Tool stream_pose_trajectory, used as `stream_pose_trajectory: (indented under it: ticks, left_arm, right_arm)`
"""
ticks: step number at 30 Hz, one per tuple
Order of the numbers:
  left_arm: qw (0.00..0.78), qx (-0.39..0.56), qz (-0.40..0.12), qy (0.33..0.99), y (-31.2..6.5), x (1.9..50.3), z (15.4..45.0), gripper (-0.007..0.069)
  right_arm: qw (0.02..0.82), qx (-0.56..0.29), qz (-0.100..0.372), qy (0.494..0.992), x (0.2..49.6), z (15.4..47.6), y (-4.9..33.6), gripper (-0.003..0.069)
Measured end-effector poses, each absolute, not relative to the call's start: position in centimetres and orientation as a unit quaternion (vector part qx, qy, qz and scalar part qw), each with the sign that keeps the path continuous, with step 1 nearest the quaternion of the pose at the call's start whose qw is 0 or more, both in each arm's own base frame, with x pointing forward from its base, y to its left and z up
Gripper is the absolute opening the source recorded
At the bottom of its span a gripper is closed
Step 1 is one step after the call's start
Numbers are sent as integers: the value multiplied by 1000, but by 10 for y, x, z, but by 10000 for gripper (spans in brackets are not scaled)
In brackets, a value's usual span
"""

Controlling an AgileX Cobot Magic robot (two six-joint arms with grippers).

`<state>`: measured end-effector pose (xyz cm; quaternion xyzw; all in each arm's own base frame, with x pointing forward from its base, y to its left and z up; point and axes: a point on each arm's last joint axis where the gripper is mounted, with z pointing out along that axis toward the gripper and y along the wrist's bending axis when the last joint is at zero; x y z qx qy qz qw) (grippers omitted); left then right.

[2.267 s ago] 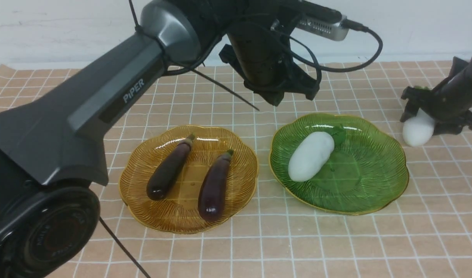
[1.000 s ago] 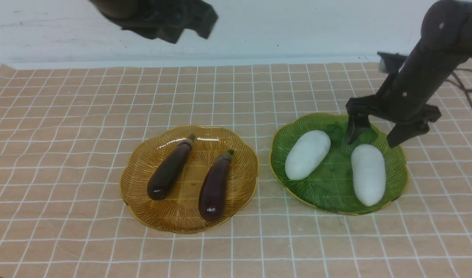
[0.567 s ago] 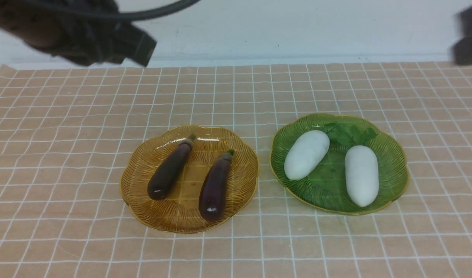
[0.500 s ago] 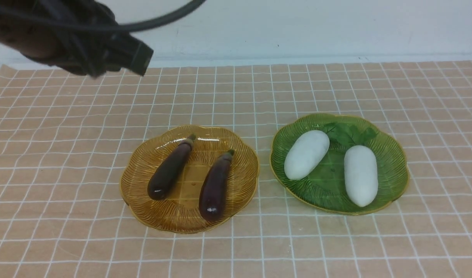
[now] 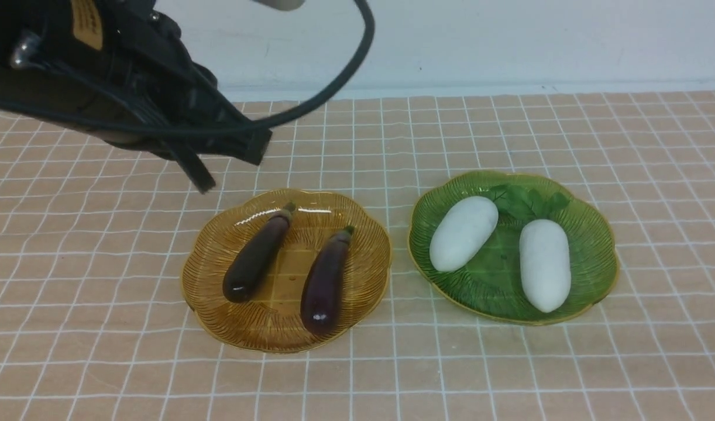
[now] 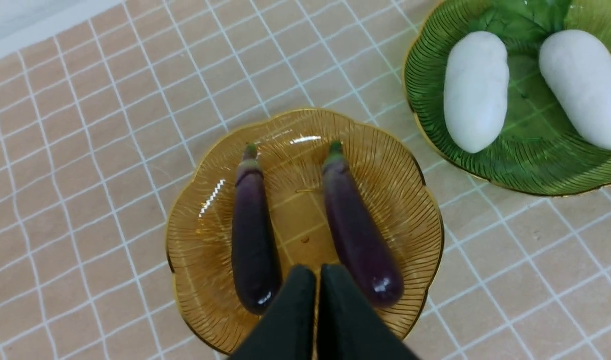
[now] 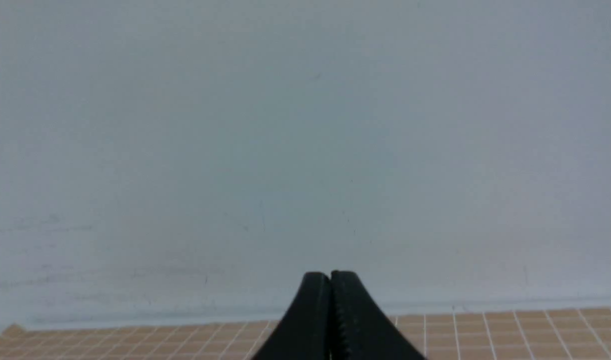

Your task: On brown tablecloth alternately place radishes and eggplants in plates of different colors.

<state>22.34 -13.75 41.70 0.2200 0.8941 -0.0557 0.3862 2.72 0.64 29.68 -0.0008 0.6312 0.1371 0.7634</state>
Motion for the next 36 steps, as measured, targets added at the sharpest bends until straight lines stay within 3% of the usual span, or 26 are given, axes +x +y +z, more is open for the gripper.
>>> stream_pose_trajectory:
  ticks: [8,15,21,27,36]
  left_arm:
    - [394,217,-43,892,-124,208,407,-4]
    - [513,156,-64,842,-75,150,388,-4]
    - [541,114,-82,829,-55,125,376,-4]
    - [577,83,-112,805,-35,97,379,-4]
    - [583,81,-114,800,-33,94,380,-4]
  right_arm:
    - [776,-8,121,619,27,298,5,-14]
    - [776,-8,121,619,27,298,6,-14]
    - [776,-8,121,619,27,298,6,-14]
    - [776,-8,121,619,27,298,5,-14]
    - [776,-8,121,619,27,298,5,-14]
